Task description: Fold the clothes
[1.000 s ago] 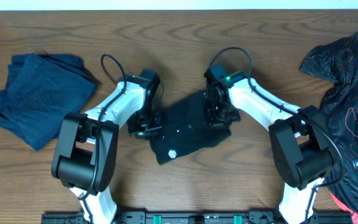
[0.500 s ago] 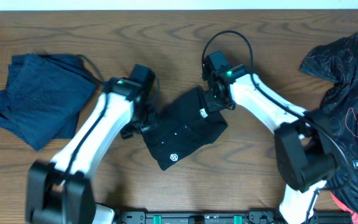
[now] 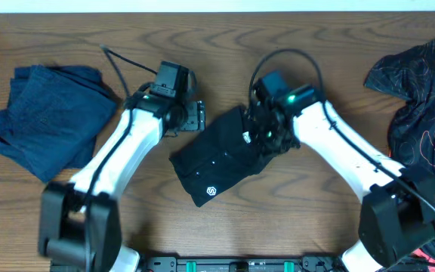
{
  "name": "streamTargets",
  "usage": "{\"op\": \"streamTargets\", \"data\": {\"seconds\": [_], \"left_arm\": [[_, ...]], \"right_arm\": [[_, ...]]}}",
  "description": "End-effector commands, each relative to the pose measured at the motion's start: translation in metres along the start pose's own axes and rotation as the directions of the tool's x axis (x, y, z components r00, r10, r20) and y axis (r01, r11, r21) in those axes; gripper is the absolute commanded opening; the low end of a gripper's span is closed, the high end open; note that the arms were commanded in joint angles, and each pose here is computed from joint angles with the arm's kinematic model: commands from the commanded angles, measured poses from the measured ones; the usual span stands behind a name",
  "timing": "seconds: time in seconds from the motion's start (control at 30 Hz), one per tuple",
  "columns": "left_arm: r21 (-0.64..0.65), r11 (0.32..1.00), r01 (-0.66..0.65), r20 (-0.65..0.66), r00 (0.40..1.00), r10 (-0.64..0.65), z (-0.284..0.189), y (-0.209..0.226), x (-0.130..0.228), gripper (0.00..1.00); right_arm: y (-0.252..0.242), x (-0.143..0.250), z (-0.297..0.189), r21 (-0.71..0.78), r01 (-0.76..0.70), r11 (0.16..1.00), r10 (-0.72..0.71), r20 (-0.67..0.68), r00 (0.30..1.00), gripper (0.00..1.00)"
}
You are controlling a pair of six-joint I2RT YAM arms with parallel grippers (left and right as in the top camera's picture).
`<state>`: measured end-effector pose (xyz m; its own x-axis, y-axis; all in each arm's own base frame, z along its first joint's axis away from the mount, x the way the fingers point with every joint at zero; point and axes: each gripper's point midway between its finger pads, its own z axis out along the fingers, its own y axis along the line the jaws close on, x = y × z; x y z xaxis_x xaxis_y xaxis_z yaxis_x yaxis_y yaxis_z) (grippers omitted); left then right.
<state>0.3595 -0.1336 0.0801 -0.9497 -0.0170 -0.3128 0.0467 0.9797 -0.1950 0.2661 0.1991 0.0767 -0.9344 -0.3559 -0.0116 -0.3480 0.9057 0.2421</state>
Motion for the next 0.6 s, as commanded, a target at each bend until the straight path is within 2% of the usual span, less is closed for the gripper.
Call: {"op": "streamTargets", "data": {"seconds": [0.0,0.13,0.3,0.47,0.57], "left_arm": [[0.056,0.998,-0.020,-0.115,0.993,0.026,0.026,-0.003,0.020,0.80],[0.061,0.998,0.002,-0.225,0.974,0.012,0.046,-0.001,0.042,0.80],[0.039,0.999,0.029,-0.356,0.934,-0.013,0.051,0.005,0.073,0.80],[-0.014,0.997,0.075,-0.471,0.879,-0.073,0.041,0.012,0.101,0.68],[-0.065,0.990,0.125,-0.516,0.845,-0.141,0.034,0.015,0.113,0.64]], "right_arm": [[0.017,0.021,0.023,-0.096,-0.006,0.995,-0.001,-0.073,0.997,0.14],[0.017,0.031,0.044,-0.112,-0.019,0.994,0.010,-0.082,0.997,0.14],[0.012,0.023,0.064,-0.119,0.003,0.993,-0.004,-0.008,1.000,0.18],[-0.009,0.001,0.074,-0.022,-0.006,1.000,0.008,0.105,0.994,0.22],[-0.021,-0.023,0.073,0.028,-0.009,1.000,0.003,0.201,0.980,0.24]]}}
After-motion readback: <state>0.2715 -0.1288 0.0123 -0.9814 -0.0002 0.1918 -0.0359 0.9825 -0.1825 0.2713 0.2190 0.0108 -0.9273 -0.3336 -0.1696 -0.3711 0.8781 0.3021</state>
